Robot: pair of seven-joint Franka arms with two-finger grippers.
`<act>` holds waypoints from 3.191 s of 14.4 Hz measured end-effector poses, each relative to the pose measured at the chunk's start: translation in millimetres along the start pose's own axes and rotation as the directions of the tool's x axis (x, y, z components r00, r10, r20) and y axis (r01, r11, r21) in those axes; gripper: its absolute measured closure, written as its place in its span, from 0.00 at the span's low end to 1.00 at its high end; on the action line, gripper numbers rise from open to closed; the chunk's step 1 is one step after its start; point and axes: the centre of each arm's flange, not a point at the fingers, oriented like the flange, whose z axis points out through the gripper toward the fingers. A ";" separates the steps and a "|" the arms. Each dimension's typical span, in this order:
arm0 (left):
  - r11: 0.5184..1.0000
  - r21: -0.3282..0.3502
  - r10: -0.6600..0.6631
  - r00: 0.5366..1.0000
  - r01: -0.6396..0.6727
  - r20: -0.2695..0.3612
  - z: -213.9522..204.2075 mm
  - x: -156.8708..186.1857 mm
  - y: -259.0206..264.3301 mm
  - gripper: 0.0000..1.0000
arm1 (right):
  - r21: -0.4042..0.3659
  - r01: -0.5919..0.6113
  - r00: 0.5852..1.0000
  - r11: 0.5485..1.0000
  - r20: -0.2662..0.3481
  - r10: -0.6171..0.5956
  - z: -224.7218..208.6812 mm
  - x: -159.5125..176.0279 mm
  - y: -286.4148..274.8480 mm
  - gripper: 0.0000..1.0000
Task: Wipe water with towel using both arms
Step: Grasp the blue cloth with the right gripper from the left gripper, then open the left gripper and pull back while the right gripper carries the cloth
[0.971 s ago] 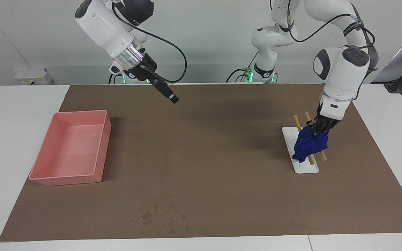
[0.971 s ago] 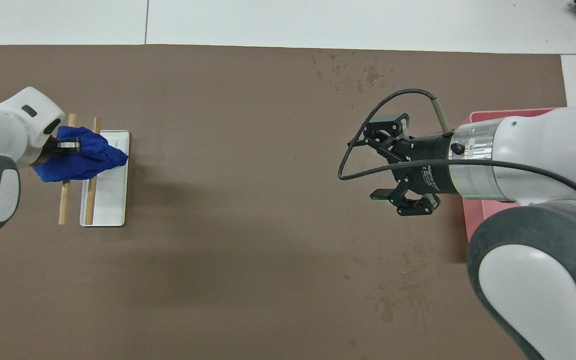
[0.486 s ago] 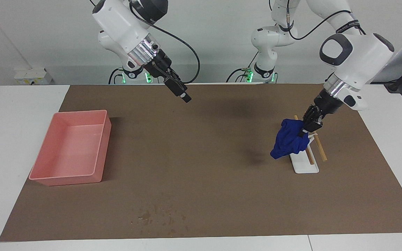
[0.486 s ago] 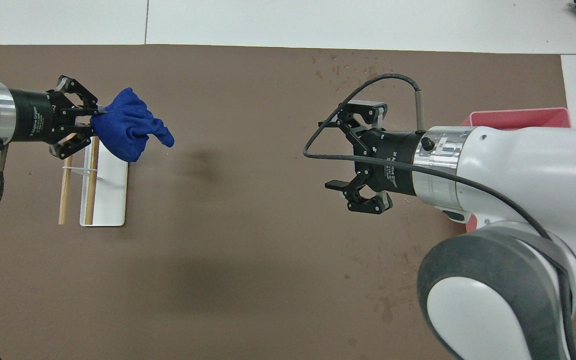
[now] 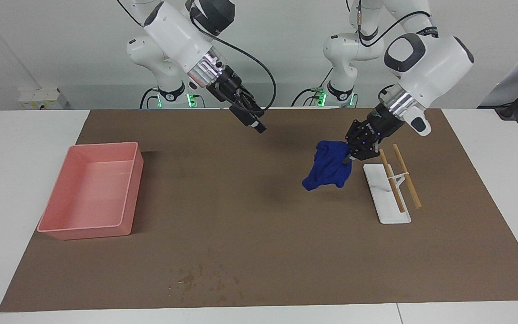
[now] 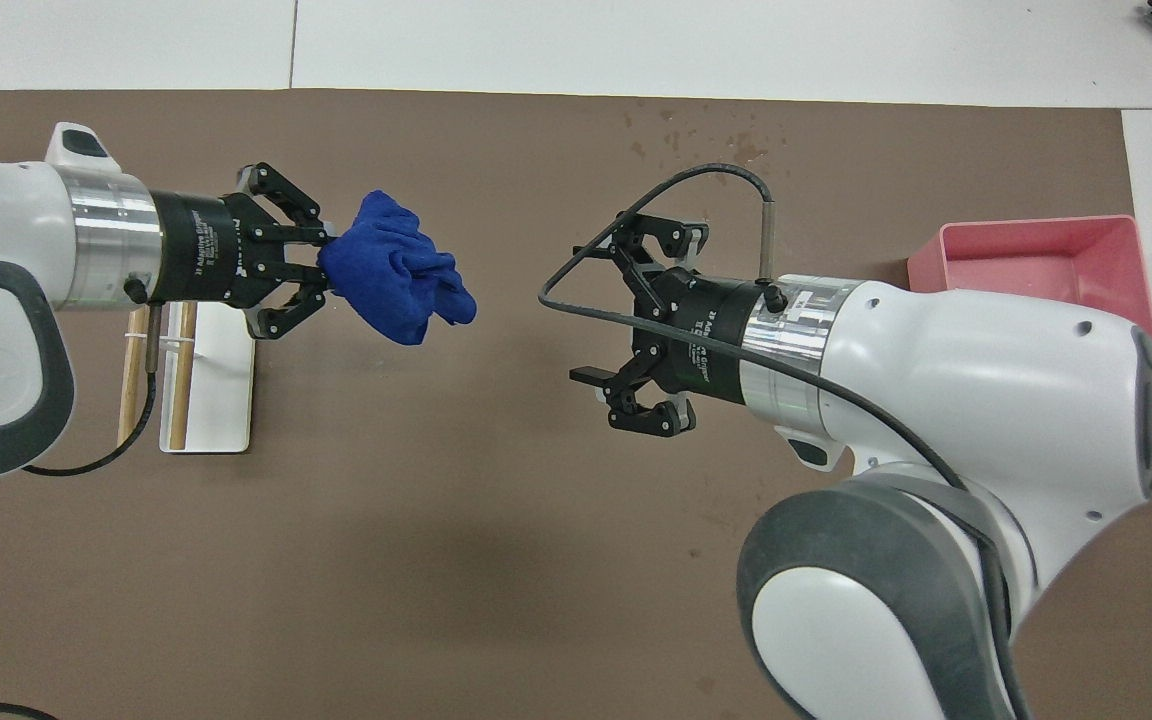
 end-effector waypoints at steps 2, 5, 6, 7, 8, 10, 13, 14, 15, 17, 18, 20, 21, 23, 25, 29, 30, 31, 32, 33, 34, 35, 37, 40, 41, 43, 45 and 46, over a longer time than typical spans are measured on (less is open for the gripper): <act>1.000 0.023 -0.014 1.000 0.014 0.019 11.8 -21.6 -9.1 0.78 | 0.001 -0.015 1.000 1.000 0.013 0.015 9.3 -1.9 4.2 0.00; 0.998 0.027 -0.051 0.998 0.050 0.049 14.9 -50.2 -20.1 0.78 | 0.008 -0.012 1.000 1.000 0.009 0.012 26.1 -6.3 16.8 0.00; 0.998 0.020 -0.059 0.997 0.058 0.055 14.3 -58.9 -22.4 0.78 | 0.009 -0.011 1.000 1.000 0.006 0.011 32.9 -6.8 20.3 0.00; 0.998 0.015 -0.066 0.996 0.065 0.059 14.6 -67.2 -25.0 0.78 | 0.007 -0.008 1.000 1.000 0.003 0.008 40.9 -7.7 24.0 0.00; 0.998 0.014 -0.068 0.996 0.068 0.062 16.4 -75.2 -28.2 0.78 | 0.000 -0.004 1.000 1.000 0.001 0.004 48.9 -9.2 27.9 0.00; 0.998 0.029 -0.064 0.996 0.062 0.065 23.4 -87.0 -36.5 0.78 | -0.007 -0.002 1.000 1.000 -0.002 0.002 57.4 -9.8 31.5 0.00; 0.997 0.047 -0.065 0.996 0.063 0.060 29.9 -90.9 -47.0 0.78 | -0.016 -0.006 1.000 1.000 -0.009 0.006 63.7 -5.7 33.1 0.00; 0.996 0.050 -0.070 0.996 0.067 0.058 29.5 -90.2 -49.1 0.78 | -0.020 -0.006 1.000 1.000 -0.010 0.006 65.9 -5.7 34.2 0.00; 0.996 0.057 -0.071 0.996 0.068 0.057 29.0 -90.1 -51.4 0.78 | -0.022 -0.005 1.000 1.000 -0.010 0.005 67.3 -6.1 35.1 0.00; 0.994 0.083 -0.069 0.996 0.064 0.056 26.7 -92.5 -56.4 0.78 | -0.024 -0.002 1.000 1.000 -0.010 0.002 68.1 -6.7 35.8 0.00; 0.994 0.084 -0.071 0.996 0.066 0.056 24.5 -93.2 -57.5 0.78 | -0.024 0.005 1.000 1.000 -0.009 -0.005 68.2 -6.9 35.9 0.00; 0.993 0.085 -0.080 0.995 0.075 0.054 22.3 -89.5 -57.9 0.78 | -0.024 0.037 0.999 0.999 -0.009 -0.037 68.2 -6.9 35.9 0.02; 0.993 0.087 -0.085 0.995 0.080 0.052 22.4 -86.9 -58.4 0.78 | -0.024 0.052 0.999 0.998 -0.009 -0.052 68.2 -6.6 35.8 0.10; 0.992 0.094 -0.088 0.995 0.083 0.048 24.9 -84.9 -61.4 0.78 | -0.024 0.066 0.998 0.998 -0.010 -0.066 68.3 -5.4 35.4 0.35; 0.992 0.098 -0.084 0.995 0.079 0.048 26.2 -87.1 -63.6 0.78 | -0.025 0.070 0.997 0.997 -0.011 -0.071 68.7 -4.4 35.6 0.56; 0.992 0.101 -0.078 0.996 0.073 0.047 28.8 -89.3 -65.9 0.78 | -0.032 0.098 0.995 0.995 -0.012 -0.098 68.8 -1.3 35.9 0.73; 0.992 0.101 -0.076 0.996 0.071 0.047 29.1 -89.4 -66.1 0.78 | -0.033 0.101 0.995 0.994 -0.013 -0.102 68.8 -0.9 36.0 0.75; 0.992 0.102 -0.074 0.996 0.069 0.046 29.5 -89.6 -66.5 0.78 | -0.036 0.106 0.994 0.994 -0.012 -0.107 68.6 -0.4 36.2 0.78; 0.992 0.103 -0.071 0.996 0.066 0.045 30.1 -90.2 -67.1 0.78 | -0.039 0.114 0.993 0.993 -0.012 -0.115 68.4 0.2 36.4 0.78; 0.993 0.105 -0.067 0.997 0.062 0.044 30.7 -90.7 -67.7 0.78 | -0.043 0.125 0.992 0.991 -0.011 -0.126 68.1 0.7 36.7 0.78; 0.993 0.107 -0.063 0.997 0.058 0.043 31.3 -91.3 -68.5 0.78 | -0.052 0.144 0.989 0.988 -0.009 -0.145 67.7 1.4 36.9 0.78; 0.993 0.110 -0.056 0.998 0.052 0.041 32.4 -92.6 -69.8 0.78 | -0.066 0.173 0.985 0.983 -0.004 -0.174 66.9 2.6 37.1 0.78; 0.994 0.105 -0.021 1.000 0.019 0.015 34.8 -97.8 -72.7 0.61 | -0.104 0.231 0.973 0.967 0.011 -0.231 67.5 4.3 39.1 0.78; 0.992 0.071 0.108 0.989 -0.101 -0.098 33.3 -105.0 -73.0 0.27 | -0.153 0.329 0.944 0.932 0.027 -0.329 77.6 14.2 49.5 0.78; 0.984 0.065 0.173 0.975 -0.165 -0.138 30.3 -105.6 -71.0 0.16 | -0.177 0.370 0.928 0.912 0.033 -0.370 84.5 22.4 56.1 0.78; 0.953 0.070 0.304 0.935 -0.296 -0.185 22.4 -102.2 -65.2 0.00 | -0.236 0.434 0.899 0.869 0.050 -0.435 98.8 40.0 74.2 0.78; 0.880 0.106 0.474 0.854 -0.463 -0.215 15.1 -89.3 -58.3 0.00 | -0.308 0.495 0.863 0.812 0.068 -0.500 105.3 47.8 86.8 0.78; 0.821 0.141 0.571 0.788 -0.553 -0.231 11.0 -79.1 -53.9 0.00 | -0.354 0.523 0.843 0.776 0.079 -0.532 106.4 49.2 92.3 0.78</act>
